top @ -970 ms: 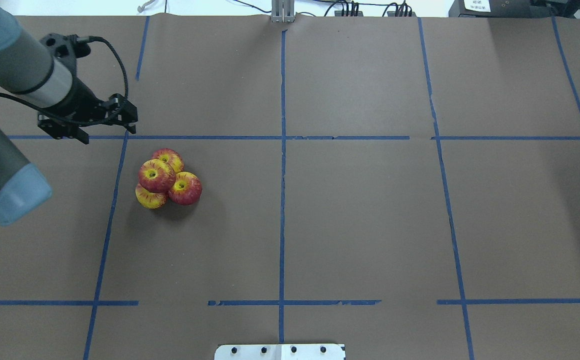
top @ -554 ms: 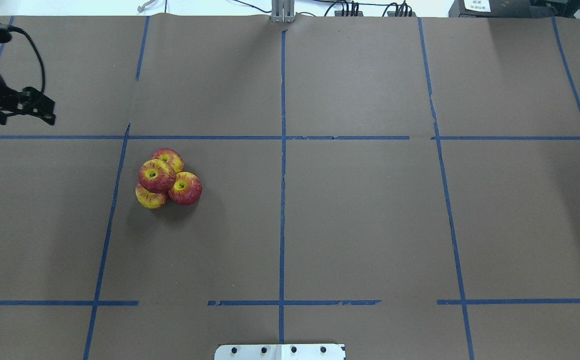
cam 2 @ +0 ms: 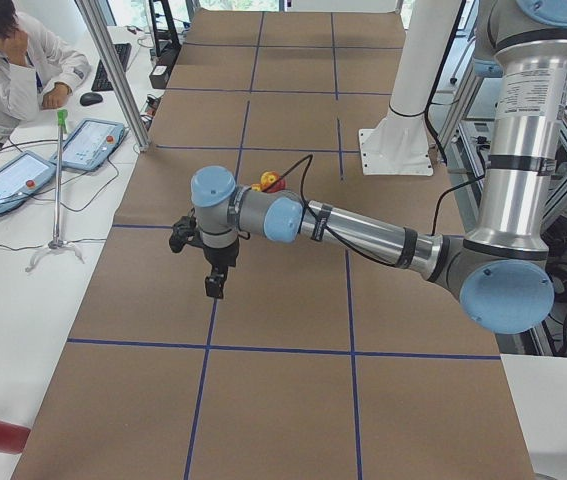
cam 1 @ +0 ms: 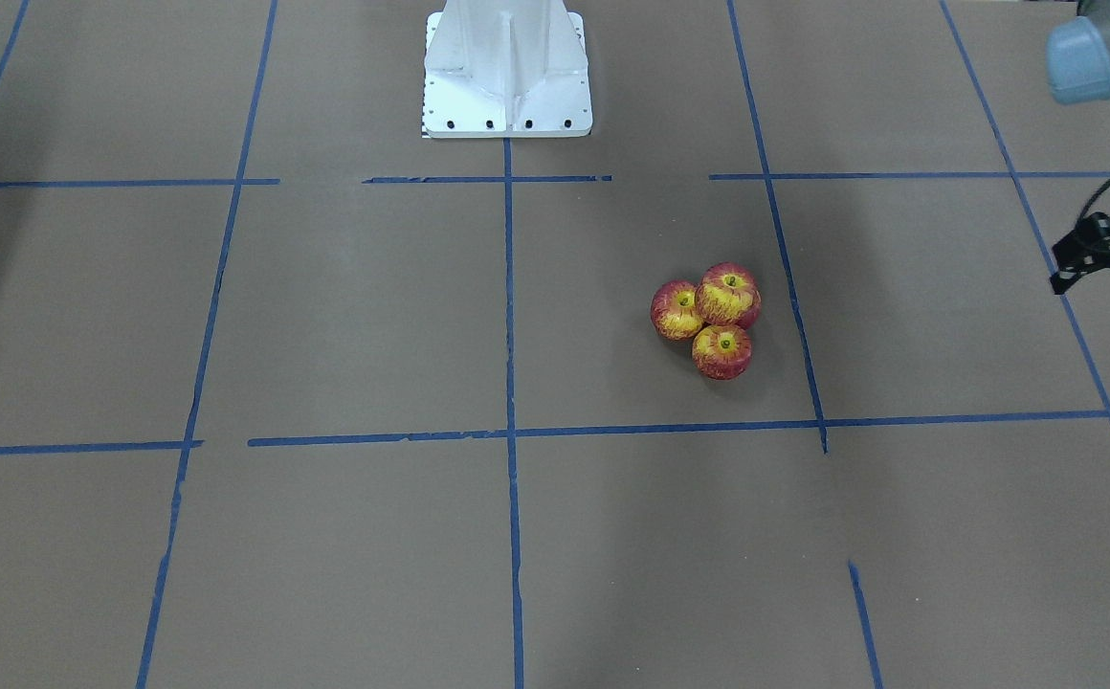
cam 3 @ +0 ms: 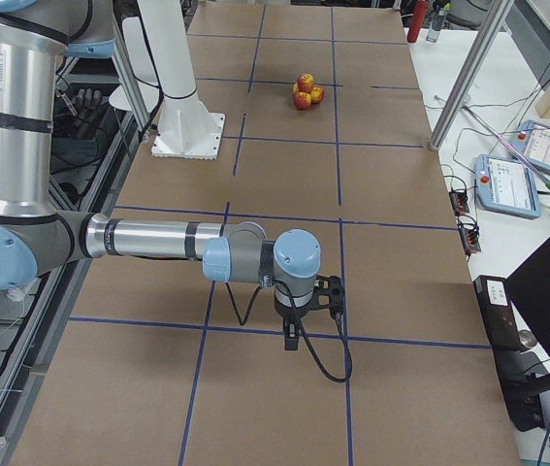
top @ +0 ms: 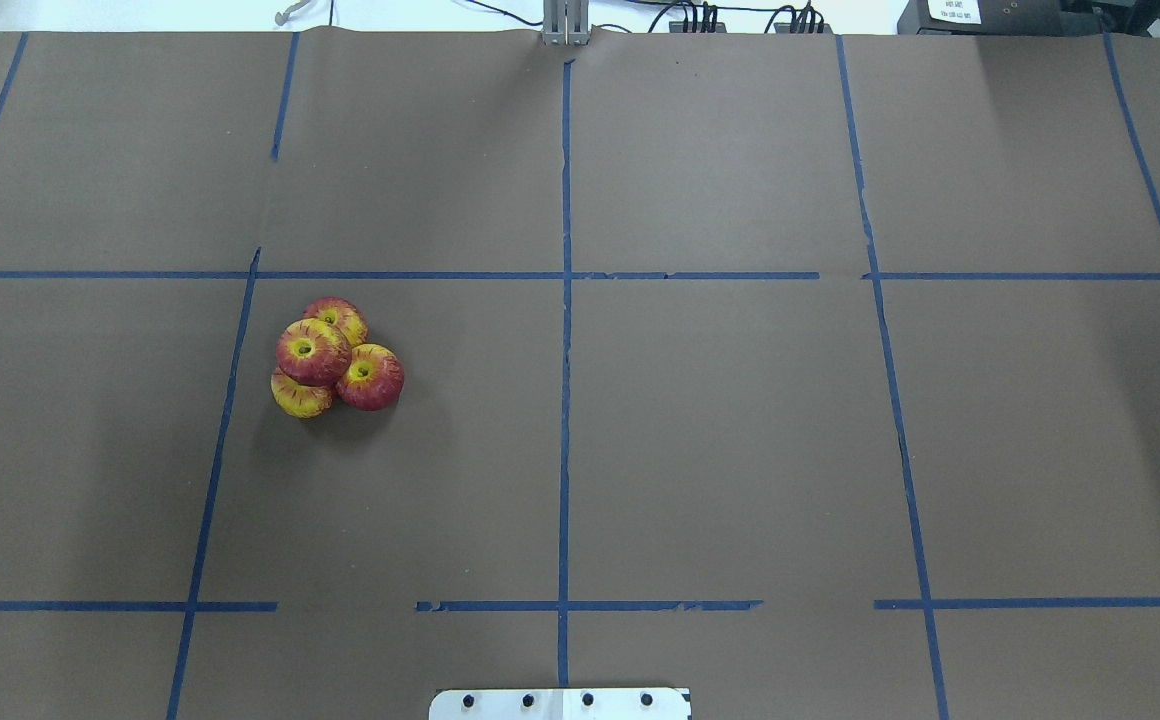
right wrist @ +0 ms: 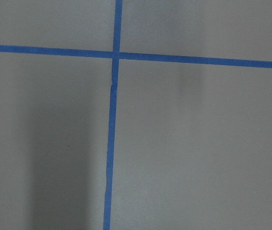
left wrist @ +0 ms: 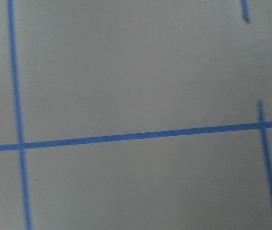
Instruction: Stack apples
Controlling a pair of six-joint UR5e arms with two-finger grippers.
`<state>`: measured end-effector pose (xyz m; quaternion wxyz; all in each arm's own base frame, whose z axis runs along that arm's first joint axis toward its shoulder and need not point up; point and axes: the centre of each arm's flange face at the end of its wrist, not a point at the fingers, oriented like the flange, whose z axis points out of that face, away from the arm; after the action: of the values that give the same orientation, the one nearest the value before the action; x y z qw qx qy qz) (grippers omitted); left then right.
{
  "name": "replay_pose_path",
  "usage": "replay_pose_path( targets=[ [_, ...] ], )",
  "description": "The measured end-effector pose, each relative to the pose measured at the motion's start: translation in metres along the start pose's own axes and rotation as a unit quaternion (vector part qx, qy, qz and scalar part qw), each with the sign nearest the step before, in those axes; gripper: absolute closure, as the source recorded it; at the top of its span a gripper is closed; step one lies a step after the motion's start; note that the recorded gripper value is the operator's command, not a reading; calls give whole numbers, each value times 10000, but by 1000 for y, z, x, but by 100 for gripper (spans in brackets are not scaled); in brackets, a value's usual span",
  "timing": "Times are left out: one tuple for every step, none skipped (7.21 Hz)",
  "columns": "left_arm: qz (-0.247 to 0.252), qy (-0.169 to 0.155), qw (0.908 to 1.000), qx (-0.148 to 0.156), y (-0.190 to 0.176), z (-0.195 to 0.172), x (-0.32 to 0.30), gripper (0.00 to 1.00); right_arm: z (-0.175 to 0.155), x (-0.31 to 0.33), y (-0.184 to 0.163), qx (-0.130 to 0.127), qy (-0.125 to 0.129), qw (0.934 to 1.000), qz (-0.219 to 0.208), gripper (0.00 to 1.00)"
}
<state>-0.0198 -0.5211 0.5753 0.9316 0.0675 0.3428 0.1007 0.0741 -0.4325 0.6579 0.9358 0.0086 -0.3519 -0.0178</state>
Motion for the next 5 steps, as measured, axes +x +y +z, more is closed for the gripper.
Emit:
replay_pose_path(
  targets=[
    [222,-29,9997,-66,22,4,-49,0,0,0,0,0,0,10000,0,0],
    [243,-37,9997,-72,35,4,-71,0,0,0,0,0,0,10000,0,0],
    [109,-33,9999,-66,44,3,-78,0,0,0,0,0,0,10000,0,0],
    [-4,-16,9999,-108,57,7,-81,0,0,0,0,0,0,10000,0,0],
    [-70,-2,9999,-146,67,11,-82,0,0,0,0,0,0,10000,0,0]
  ],
)
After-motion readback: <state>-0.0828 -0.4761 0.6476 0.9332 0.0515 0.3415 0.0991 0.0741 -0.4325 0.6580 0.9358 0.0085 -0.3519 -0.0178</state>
